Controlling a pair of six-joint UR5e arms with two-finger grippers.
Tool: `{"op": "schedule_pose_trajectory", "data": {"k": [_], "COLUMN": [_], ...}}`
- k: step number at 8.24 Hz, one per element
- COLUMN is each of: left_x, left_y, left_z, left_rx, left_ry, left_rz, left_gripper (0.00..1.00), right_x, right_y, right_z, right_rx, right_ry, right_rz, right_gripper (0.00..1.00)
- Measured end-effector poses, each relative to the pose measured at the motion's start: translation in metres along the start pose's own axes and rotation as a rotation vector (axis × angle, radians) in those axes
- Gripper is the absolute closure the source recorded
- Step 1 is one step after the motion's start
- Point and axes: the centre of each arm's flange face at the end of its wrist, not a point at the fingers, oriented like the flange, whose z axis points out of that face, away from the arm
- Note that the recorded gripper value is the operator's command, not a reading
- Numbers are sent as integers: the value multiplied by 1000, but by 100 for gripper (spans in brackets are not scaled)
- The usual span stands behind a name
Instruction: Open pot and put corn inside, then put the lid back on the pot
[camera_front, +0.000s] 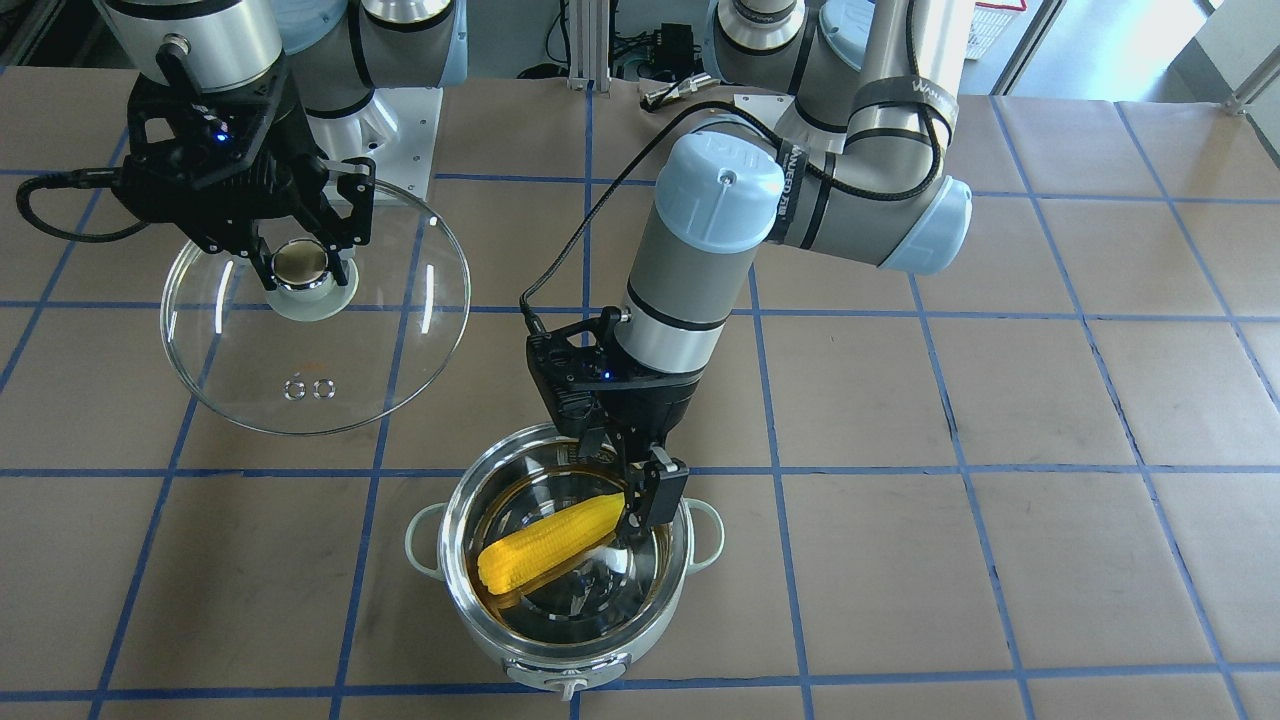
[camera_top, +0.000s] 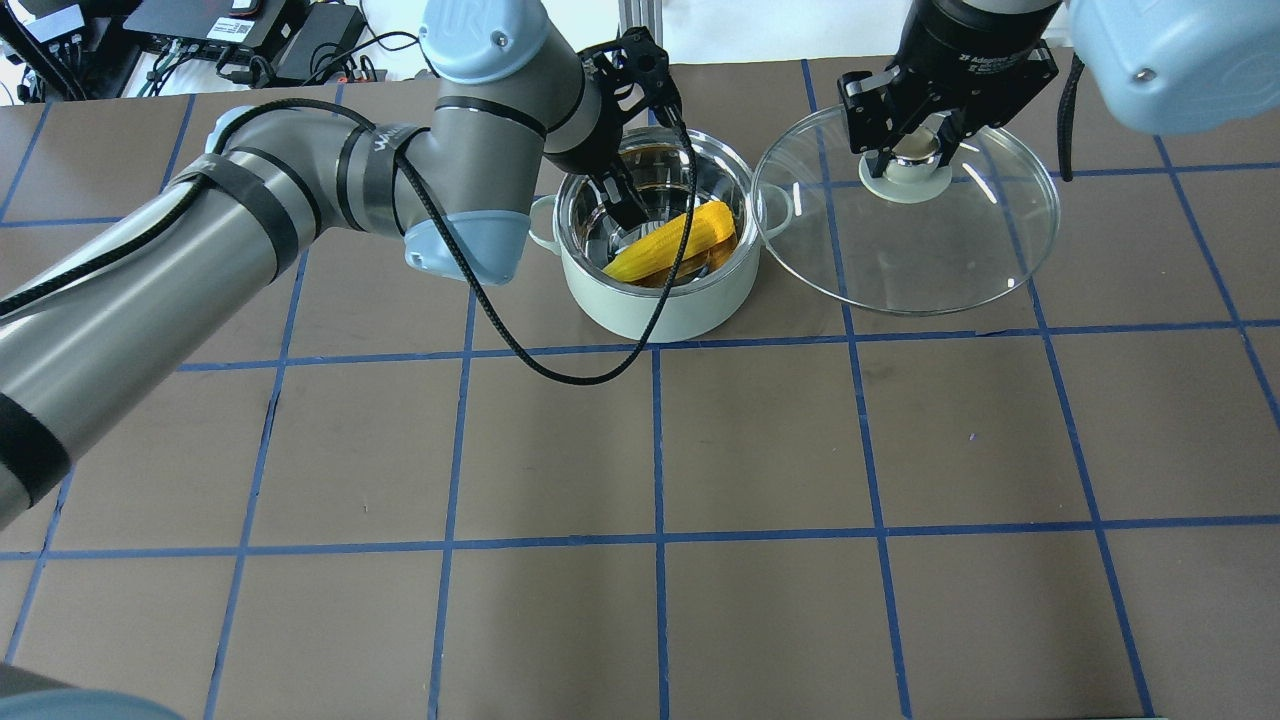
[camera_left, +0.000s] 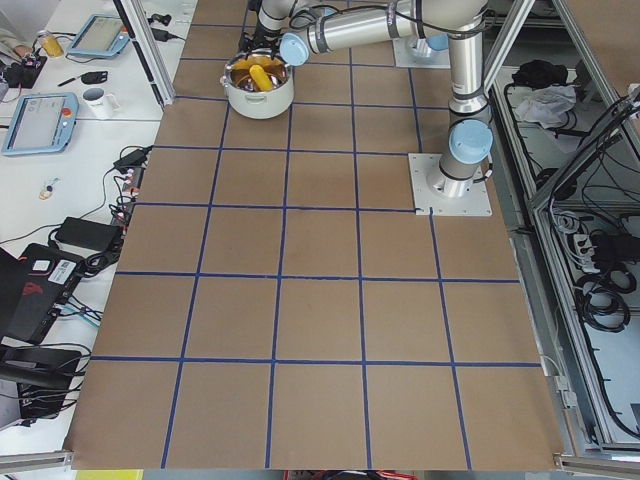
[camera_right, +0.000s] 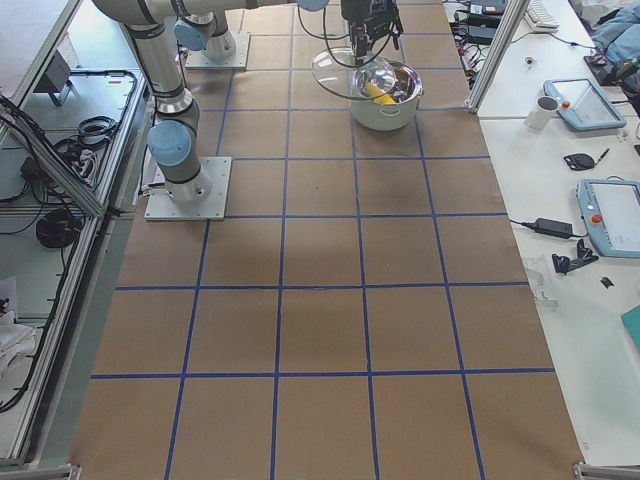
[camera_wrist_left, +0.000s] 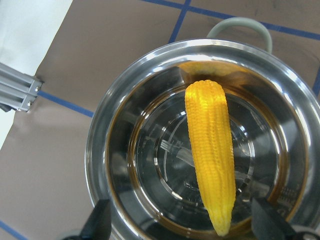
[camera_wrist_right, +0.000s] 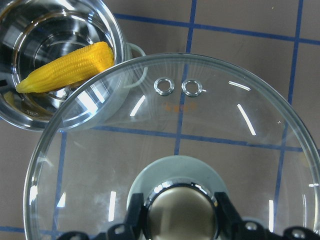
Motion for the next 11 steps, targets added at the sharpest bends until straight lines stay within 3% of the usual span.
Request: {"op": "schedule_pose_trajectory", "data": {"k": [3,6,9,11], "left_x": [-42,-84,-76,-54], "left_y": [51,115,127,130], "left_z": [-63,-106,-140,-169], "left_rx": [-56,-106,-129,-184], "left_ry": [-3,-28,-47,-28], "left_rz": [-221,-503,-863,-1097], "left_gripper": [0,0,0,0], "right_x": [-8,-97,-167,-182], "right_y": [-45,-90,-105,-109], "right_z": [13,76,142,161], "right_rx": [69,104,128,137], "right_ry": [-11,-60,-77,-75], "right_rz": [27,67,102,97], "right_gripper": [59,60,59,59]}}
